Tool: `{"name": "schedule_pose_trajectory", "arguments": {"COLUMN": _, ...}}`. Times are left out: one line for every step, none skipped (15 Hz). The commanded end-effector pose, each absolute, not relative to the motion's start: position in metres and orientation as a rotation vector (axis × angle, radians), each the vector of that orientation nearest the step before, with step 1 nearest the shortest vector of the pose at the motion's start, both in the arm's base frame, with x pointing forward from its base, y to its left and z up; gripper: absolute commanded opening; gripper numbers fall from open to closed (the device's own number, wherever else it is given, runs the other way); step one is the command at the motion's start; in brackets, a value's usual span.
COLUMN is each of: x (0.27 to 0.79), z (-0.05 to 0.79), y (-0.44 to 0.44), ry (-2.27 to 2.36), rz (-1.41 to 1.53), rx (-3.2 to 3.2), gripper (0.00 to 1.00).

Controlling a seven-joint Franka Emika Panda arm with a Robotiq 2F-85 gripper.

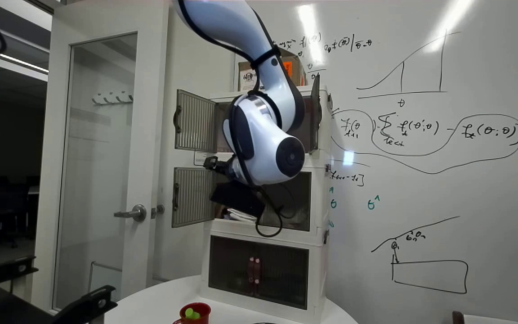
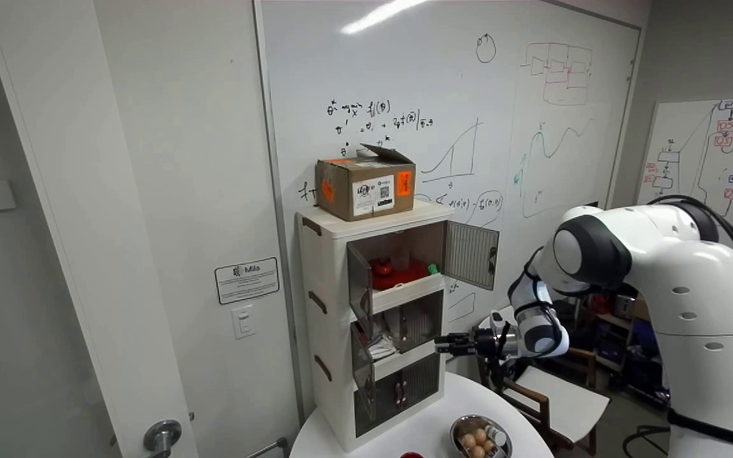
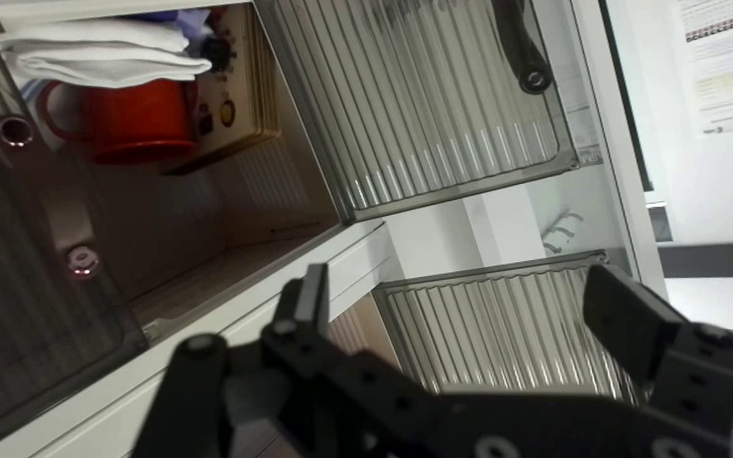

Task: Open the right cabinet door of the middle compartment

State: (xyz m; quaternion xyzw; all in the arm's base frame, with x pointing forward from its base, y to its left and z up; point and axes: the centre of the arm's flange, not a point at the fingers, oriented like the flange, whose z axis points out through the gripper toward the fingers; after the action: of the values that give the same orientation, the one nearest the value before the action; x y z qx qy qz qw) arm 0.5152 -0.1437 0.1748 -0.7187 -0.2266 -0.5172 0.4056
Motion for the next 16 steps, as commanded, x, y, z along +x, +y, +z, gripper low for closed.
{"name": "schedule_pose_trajectory", "arguments": {"x": 0.518, "z": 0.174, "y": -0.144, "ry": -0.574, "rz": -1.308, "rx": -1.813, "gripper": 1.0}}
{"name": "schedule_pose_trajectory", "arguments": {"x": 0.52, "z": 0.173, "y": -0.145, "ry": -0.575, "rz": -1.308, "rx": -1.814, "gripper": 1.0}}
{"name": "schedule_pose_trajectory", "arguments": {"x": 0.52, "z": 0.172, "y": -0.145, "ry": -0.575, "rz": -1.308, "rx": -1.814, "gripper": 1.0}}
{"name": "schedule_pose_trajectory", "arguments": {"x": 0.52, "z": 0.172, "y": -0.145, "ry": -0.575, "rz": -1.308, "rx": -1.814, "gripper": 1.0}}
{"name": "schedule_pose_trajectory", "arguments": {"x": 0.521, "z": 0.172, "y": -0.145, "ry": -0.576, "rz": -1.308, "rx": -1.814, "gripper": 1.0}}
{"name": "schedule_pose_trajectory", "arguments": {"x": 0.507, "z": 0.169, "y": -0.145, "ry": -0.569, "rz": -1.28, "rx": -1.811, "gripper": 1.0}}
{"name": "schedule_pose_trajectory", "arguments": {"x": 0.496, "z": 0.163, "y": -0.143, "ry": -0.566, "rz": -1.258, "rx": -1.823, "gripper": 1.0}}
{"name": "schedule_pose_trajectory", "arguments": {"x": 0.491, "z": 0.157, "y": -0.141, "ry": -0.563, "rz": -1.238, "rx": -1.812, "gripper": 1.0}}
{"name": "schedule_pose_trajectory", "arguments": {"x": 0.489, "z": 0.153, "y": -0.139, "ry": -0.575, "rz": -1.238, "rx": -1.811, "gripper": 1.0}}
{"name": "schedule_pose_trajectory", "arguments": {"x": 0.49, "z": 0.151, "y": -0.138, "ry": -0.592, "rz": -1.254, "rx": -1.824, "gripper": 1.0}}
{"name": "schedule_pose_trajectory", "arguments": {"x": 0.492, "z": 0.15, "y": -0.137, "ry": -0.594, "rz": -1.269, "rx": -1.82, "gripper": 1.0}}
{"name": "schedule_pose_trajectory", "arguments": {"x": 0.497, "z": 0.151, "y": -0.137, "ry": -0.61, "rz": -1.303, "rx": -1.821, "gripper": 1.0}}
{"name": "schedule_pose_trajectory", "arguments": {"x": 0.504, "z": 0.153, "y": -0.137, "ry": -0.611, "rz": -1.325, "rx": -1.809, "gripper": 1.0}}
{"name": "schedule_pose_trajectory", "arguments": {"x": 0.513, "z": 0.153, "y": -0.137, "ry": -0.624, "rz": -1.364, "rx": -1.805, "gripper": 1.0}}
{"name": "schedule_pose_trajectory", "arguments": {"x": 0.522, "z": 0.154, "y": -0.137, "ry": -0.631, "rz": -1.398, "rx": -1.805, "gripper": 1.0}}
{"name": "schedule_pose_trajectory", "arguments": {"x": 0.532, "z": 0.152, "y": -0.134, "ry": -0.638, "rz": -1.423, "rx": -1.803, "gripper": 1.0}}
